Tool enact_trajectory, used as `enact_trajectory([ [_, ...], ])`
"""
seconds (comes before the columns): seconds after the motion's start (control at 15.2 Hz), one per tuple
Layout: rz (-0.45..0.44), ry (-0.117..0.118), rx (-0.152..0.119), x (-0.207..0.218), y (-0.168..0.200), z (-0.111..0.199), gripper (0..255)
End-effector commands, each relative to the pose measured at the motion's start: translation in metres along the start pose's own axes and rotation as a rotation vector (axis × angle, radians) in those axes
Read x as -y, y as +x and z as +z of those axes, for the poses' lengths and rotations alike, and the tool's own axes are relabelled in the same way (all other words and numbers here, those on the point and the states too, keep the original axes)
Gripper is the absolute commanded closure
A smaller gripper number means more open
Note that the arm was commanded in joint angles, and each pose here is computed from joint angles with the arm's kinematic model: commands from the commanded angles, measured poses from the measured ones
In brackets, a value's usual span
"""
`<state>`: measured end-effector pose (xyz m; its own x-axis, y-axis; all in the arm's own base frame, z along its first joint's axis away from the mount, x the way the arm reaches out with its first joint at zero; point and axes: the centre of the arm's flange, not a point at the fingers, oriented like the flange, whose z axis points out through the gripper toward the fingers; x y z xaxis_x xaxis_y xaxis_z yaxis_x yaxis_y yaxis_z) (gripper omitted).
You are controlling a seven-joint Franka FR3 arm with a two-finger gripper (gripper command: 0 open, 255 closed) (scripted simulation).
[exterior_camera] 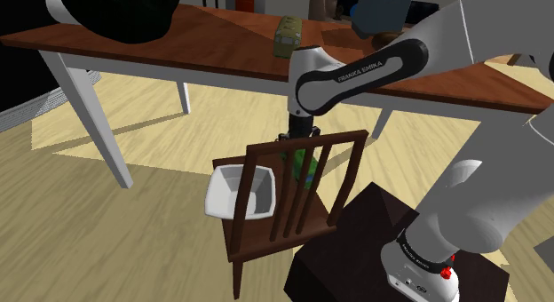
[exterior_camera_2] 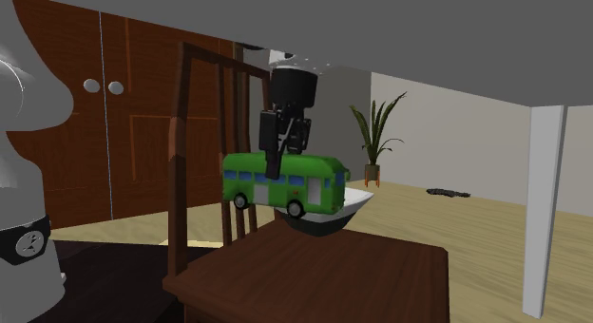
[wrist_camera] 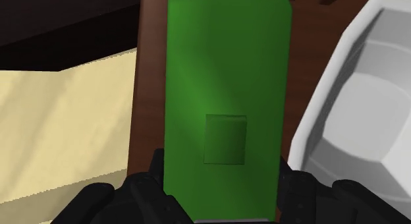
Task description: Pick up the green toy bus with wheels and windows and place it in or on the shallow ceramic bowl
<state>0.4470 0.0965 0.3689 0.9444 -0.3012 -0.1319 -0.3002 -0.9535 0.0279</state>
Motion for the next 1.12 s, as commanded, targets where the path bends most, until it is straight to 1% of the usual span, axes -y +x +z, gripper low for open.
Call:
enact_trajectory([
  [0.0, 0.0, 0.0, -0.001, -0.001, -0.002, -0.012, 255],
  [0.59, 0.0, 0.0, -0.001, -0.002, -0.009, -0.059, 255],
  [1.06, 0.0, 0.0, -0.001, 0.089, -0.015, -0.07, 255],
])
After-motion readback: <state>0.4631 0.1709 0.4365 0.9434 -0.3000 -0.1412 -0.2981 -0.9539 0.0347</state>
